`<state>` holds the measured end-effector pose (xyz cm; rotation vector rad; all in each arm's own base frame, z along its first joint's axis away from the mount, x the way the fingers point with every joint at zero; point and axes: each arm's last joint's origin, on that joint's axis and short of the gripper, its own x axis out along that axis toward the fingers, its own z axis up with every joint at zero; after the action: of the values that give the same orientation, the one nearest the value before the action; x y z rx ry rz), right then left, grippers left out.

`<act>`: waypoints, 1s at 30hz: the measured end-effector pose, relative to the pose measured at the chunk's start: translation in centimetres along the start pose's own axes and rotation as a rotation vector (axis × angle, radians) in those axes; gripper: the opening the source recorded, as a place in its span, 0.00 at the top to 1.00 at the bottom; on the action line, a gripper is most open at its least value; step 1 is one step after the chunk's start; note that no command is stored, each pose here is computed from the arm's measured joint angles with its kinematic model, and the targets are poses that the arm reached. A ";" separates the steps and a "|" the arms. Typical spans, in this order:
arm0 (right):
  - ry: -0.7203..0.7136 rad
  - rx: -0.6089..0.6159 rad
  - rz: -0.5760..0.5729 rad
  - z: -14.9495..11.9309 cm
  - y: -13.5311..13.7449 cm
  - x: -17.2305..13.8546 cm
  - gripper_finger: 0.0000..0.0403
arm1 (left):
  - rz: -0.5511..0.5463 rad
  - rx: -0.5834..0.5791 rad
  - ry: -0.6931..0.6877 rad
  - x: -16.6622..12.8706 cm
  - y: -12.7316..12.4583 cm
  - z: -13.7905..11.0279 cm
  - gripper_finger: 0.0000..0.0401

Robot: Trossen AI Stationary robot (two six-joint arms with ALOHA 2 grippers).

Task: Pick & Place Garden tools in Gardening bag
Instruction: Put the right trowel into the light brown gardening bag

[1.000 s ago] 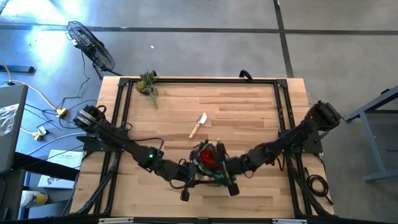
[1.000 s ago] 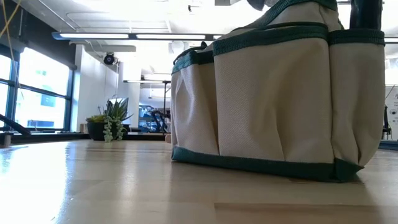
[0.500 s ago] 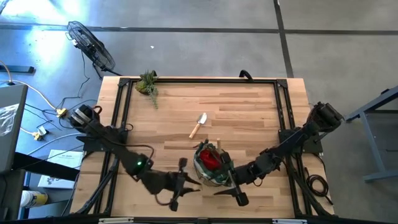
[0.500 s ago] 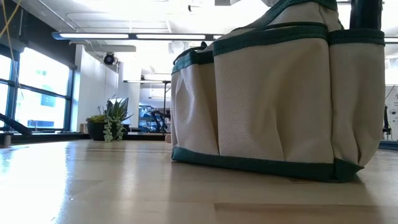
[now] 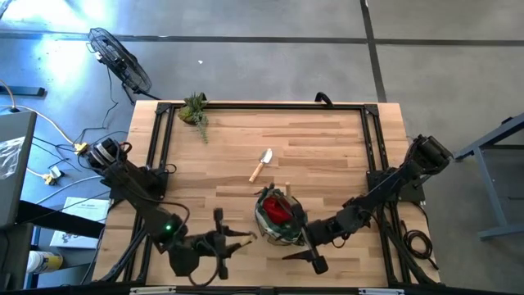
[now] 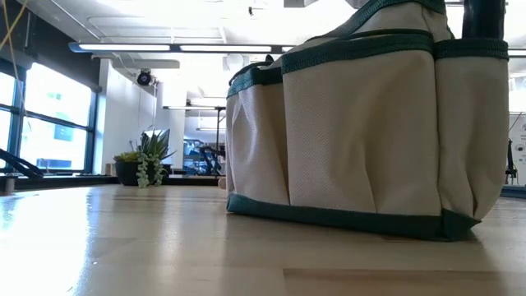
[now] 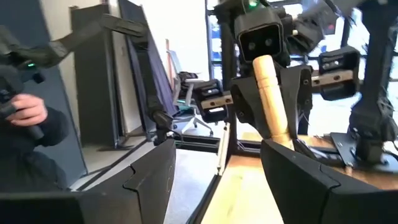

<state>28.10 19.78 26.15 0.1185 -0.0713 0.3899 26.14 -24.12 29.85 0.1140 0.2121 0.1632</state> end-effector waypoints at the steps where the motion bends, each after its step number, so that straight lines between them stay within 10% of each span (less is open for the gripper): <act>1: 0.003 0.007 -0.010 0.0 0.0 0.0 0.44 | 0.016 -0.017 0.003 0.0 0.1 -0.1 0.85; 30: 0.060 0.018 -0.018 -0.6 -0.2 0.0 0.44 | 0.021 -0.105 0.073 3.8 2.2 -2.8 0.85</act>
<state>28.18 19.72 25.53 0.1245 -0.0073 0.3758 28.84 -21.02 26.70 0.0061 0.2747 0.1996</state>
